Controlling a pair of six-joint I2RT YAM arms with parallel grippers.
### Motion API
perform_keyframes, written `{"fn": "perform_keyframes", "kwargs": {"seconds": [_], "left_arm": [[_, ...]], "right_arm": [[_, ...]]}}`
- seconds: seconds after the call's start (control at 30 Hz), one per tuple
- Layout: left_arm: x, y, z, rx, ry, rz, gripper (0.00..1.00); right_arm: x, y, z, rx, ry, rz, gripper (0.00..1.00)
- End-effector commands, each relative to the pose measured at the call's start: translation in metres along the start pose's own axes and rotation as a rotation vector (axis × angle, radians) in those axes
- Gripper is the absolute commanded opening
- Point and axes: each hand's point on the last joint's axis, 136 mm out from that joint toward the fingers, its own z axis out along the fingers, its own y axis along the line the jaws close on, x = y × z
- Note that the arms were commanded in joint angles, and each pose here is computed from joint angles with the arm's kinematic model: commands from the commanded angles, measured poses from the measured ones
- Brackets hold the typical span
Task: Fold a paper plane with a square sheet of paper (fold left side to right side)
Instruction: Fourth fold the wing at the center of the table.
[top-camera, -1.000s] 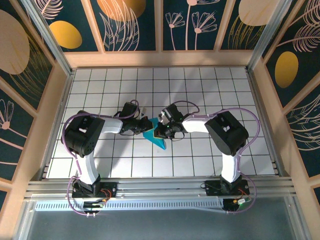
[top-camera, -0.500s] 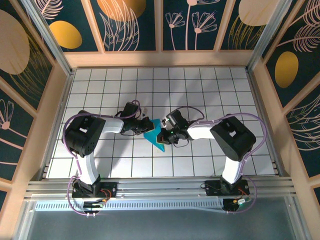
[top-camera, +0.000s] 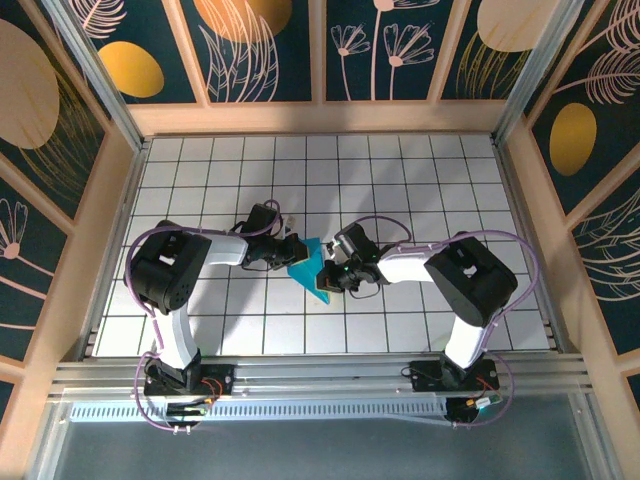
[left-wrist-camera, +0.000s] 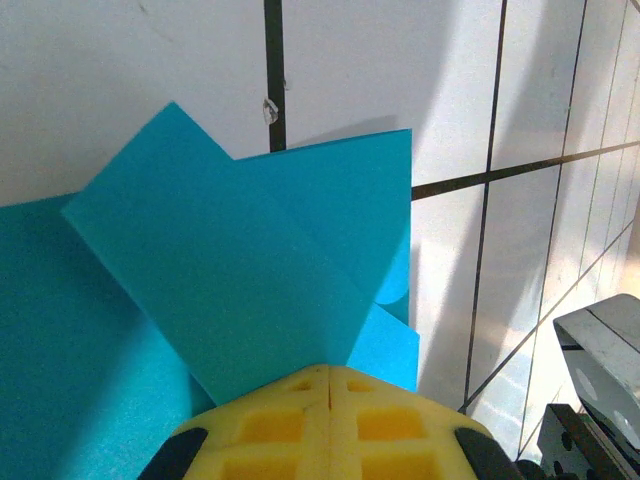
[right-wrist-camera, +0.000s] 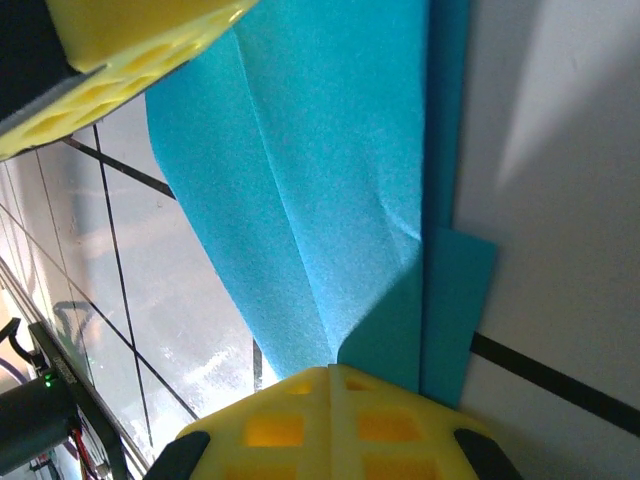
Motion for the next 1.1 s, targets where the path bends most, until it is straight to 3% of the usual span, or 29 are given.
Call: {"fn": "perform_keyframes", "kwargs": {"seconds": [0.0,1.07], "left_arm": [[0.012,0.054,0.007,-0.185,0.014,-0.077,0.0],[0.013,0.056,0.007,-0.195,0.018,-0.072,0.0]], "right_arm": [[0.061,-0.042,-0.001,0.154,0.18,0.115,0.0],[0.07,-0.04,-0.011,0.173,0.178,0.105,0.0]]}}
